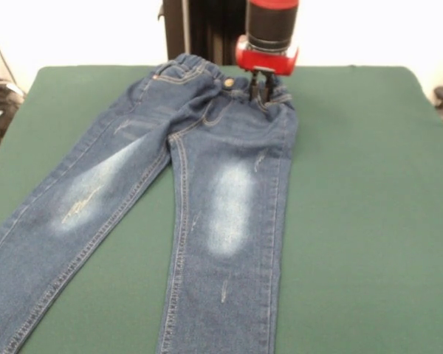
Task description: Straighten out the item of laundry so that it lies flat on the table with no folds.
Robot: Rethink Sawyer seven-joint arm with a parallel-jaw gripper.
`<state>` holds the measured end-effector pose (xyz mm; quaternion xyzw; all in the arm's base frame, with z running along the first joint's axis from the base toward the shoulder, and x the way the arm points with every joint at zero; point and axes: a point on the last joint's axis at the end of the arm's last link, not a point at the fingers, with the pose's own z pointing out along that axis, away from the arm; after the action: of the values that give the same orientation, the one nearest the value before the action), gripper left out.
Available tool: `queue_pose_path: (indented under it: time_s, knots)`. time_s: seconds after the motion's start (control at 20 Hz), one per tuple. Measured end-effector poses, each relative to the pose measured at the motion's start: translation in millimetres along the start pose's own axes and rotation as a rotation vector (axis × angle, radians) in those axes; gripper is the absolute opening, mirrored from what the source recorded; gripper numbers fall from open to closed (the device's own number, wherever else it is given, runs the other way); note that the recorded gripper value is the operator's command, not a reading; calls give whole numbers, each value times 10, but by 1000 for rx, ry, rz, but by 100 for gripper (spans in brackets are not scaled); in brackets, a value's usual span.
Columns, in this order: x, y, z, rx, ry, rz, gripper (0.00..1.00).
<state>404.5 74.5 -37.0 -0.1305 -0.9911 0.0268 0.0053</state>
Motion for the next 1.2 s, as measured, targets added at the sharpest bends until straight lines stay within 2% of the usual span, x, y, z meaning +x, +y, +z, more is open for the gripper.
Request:
queue_pose_path:
  time_s: [0.3,1.2]
  knots:
    - [-7,47,-2,32,8,49,0]
    - [4,74,-6,55,27,130,0]
